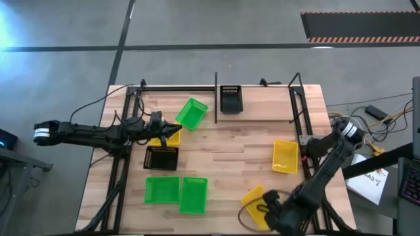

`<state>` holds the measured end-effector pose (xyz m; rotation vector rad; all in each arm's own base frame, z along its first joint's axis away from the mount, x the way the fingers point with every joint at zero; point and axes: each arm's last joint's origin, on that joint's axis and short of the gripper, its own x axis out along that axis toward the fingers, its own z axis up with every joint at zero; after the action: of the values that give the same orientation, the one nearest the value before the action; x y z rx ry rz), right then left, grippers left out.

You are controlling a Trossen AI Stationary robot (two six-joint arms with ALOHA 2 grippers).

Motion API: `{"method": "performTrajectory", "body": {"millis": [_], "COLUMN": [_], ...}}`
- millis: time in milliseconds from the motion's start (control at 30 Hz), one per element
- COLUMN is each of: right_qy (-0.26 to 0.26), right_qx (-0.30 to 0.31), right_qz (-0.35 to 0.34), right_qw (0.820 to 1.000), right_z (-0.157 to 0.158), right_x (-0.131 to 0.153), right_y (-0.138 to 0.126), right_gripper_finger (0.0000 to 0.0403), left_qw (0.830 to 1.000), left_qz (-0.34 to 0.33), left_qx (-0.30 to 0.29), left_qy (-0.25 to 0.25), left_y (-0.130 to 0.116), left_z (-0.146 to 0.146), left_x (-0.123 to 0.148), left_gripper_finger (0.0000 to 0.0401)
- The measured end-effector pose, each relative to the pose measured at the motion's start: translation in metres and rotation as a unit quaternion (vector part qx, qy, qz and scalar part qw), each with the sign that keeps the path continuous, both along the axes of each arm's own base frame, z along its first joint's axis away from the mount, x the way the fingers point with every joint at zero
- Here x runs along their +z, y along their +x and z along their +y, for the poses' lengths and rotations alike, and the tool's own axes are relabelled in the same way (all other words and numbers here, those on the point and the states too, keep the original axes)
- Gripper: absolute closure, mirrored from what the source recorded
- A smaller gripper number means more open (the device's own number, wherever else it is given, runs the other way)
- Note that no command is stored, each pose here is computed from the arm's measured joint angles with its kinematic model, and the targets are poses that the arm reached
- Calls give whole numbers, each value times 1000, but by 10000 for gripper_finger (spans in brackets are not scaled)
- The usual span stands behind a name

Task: Stack baskets on shelf by color
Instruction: Put the bottom right yellow bin on the shelf

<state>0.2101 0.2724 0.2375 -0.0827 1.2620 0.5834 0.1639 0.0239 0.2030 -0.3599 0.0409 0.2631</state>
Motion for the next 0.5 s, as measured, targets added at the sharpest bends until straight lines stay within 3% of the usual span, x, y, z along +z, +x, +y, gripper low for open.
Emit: {"method": "performTrajectory", "body": {"millis": [300, 500], "right_qy": [-108, -159], "right_qx": [-1, -27], "right_qz": [47, 93], "right_qw": [993, 982], "right_z": [29, 27], "right_x": [-53, -71], "right_y": [10, 8], "right_gripper_finger": [208, 284], "left_qw": [1000, 1000], "left_qz": [-1, -1], "left_qx": [-1, -1], "left_qy": [-1, -1], "left_y": [0, 0], "left_z": [0, 0], "left_x": [0, 0], "left_gripper_finger": [401, 401]}}
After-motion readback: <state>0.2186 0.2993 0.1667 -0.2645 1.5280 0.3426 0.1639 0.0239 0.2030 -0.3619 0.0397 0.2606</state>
